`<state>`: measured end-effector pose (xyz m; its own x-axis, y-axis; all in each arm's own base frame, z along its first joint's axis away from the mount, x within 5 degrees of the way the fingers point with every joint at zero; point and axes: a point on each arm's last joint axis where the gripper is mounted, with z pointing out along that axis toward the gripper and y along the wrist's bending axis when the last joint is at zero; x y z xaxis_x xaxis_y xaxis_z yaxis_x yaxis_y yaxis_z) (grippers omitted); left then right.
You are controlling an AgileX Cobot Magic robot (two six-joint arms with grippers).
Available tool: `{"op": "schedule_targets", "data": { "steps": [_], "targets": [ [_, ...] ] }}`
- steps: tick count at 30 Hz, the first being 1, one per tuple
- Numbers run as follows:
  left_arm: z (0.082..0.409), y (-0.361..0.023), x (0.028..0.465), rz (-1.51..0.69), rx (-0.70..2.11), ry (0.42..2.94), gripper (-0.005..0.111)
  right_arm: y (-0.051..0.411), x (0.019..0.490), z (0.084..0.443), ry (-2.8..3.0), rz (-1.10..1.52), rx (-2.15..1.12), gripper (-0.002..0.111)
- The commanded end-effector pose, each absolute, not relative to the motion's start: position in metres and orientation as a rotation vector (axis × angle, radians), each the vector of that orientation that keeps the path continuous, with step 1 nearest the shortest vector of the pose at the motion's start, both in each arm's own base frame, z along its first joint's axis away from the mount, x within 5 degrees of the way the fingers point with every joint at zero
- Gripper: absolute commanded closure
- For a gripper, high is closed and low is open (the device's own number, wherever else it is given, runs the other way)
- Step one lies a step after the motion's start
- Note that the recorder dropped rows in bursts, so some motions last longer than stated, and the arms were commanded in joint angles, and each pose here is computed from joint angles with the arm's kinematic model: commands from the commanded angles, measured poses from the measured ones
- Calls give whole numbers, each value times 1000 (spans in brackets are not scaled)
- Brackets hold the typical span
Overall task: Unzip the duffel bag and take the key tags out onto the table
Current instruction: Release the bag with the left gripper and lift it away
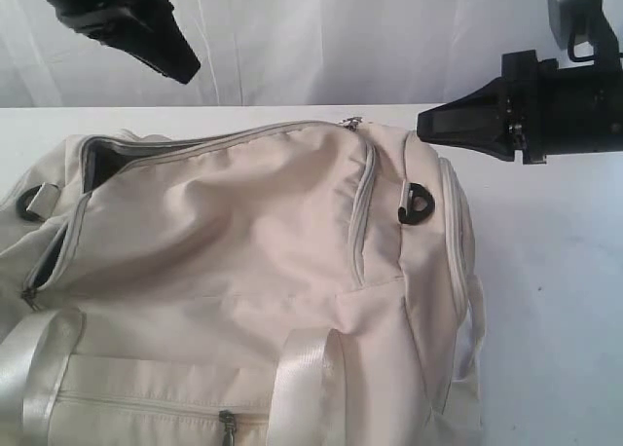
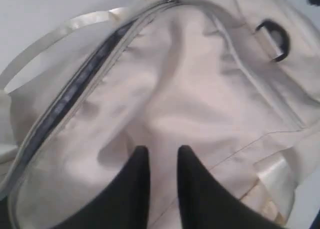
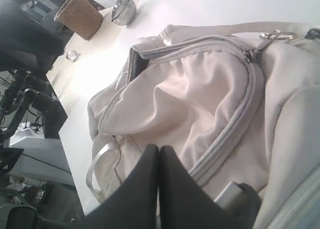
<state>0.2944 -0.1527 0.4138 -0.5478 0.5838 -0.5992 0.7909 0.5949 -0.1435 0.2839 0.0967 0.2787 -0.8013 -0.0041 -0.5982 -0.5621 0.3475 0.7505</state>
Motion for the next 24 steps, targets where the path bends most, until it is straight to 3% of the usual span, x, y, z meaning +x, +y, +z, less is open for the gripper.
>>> {"op": "schedule_targets", "data": {
  "steps": [1,10,15,24],
  "targets": [
    [429,-146,261,-657,1111,2343,106,96,282,281,2108,1474,-494,108],
    [413,-144,251,-621,1357,2225,107,95,280,278,2135,1451,-527,108],
    [397,-158,282,-577,1320,2008,107,95,280,278,2135,1451,-527,108],
    [347,-175,315,-723,1342,2134,107,95,280,278,2130,1446,-536,108]
  ]
}}
